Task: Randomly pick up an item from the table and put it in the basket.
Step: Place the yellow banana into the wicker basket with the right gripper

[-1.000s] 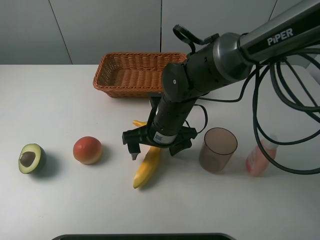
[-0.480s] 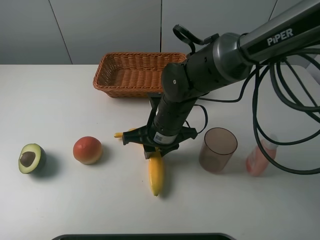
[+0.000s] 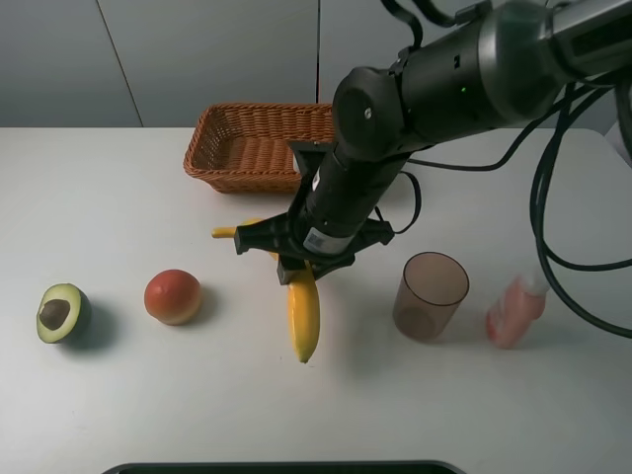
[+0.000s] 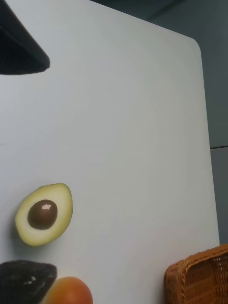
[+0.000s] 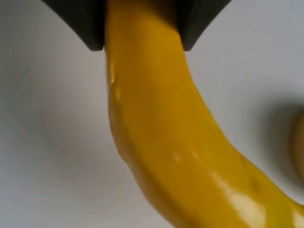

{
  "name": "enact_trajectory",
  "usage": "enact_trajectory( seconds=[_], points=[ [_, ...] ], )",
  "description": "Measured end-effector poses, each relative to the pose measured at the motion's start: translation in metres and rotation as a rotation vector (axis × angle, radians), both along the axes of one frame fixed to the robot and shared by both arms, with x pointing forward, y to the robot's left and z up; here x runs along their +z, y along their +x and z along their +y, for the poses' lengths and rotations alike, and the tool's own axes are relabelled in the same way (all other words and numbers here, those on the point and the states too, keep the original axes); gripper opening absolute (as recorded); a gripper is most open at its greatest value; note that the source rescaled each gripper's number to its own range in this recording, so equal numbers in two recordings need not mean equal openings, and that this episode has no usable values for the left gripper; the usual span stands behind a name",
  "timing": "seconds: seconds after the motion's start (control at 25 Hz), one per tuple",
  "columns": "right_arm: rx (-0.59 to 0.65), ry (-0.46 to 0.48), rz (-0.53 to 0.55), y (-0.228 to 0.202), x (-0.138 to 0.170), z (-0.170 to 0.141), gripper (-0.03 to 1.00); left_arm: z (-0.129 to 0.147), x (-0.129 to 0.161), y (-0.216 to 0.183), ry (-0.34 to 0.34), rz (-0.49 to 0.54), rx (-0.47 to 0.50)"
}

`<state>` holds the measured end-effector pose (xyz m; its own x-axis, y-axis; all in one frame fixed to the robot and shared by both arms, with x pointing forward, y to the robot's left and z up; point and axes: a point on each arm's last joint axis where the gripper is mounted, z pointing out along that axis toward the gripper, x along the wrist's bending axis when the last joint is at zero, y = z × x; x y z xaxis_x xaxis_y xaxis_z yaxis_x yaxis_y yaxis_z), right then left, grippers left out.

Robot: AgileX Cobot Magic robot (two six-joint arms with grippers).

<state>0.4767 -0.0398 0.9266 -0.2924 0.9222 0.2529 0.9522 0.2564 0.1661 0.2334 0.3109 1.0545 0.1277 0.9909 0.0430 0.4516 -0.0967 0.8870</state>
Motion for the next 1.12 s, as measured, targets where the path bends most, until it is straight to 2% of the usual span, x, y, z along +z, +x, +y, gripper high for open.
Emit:
enact_trajectory(
  seconds=[0.08,0.2,0.36,0.48,0.64,0.84,1.12],
  points=[
    [0.028,0.035,-0.074,0.002,0.032,-0.001,0.04,0.000,0.000,0.000,0.000,0.000,0.000],
    [0.094,0.064,-0.243,0.009,0.089,-0.001,0.04,0.000,0.000,0.000,0.000,0.000,0.000],
    [0.199,-0.008,-0.483,0.027,0.147,-0.008,0.04,0.000,0.000,0.000,0.000,0.000,0.000],
    [0.253,-0.096,-0.578,0.049,0.162,-0.016,0.04,0.000,0.000,0.000,0.000,0.000,0.000],
    [0.292,-0.182,-0.624,0.088,0.157,-0.025,0.04,0.000,0.000,0.000,0.000,0.000,0.000],
    [0.323,-0.253,-0.606,0.140,0.121,-0.021,0.04,0.000,0.000,0.000,0.000,0.000,0.000],
    [0.462,-0.310,-0.620,0.184,0.073,0.004,0.04,0.000,0.000,0.000,0.000,0.000,0.000]
  ],
)
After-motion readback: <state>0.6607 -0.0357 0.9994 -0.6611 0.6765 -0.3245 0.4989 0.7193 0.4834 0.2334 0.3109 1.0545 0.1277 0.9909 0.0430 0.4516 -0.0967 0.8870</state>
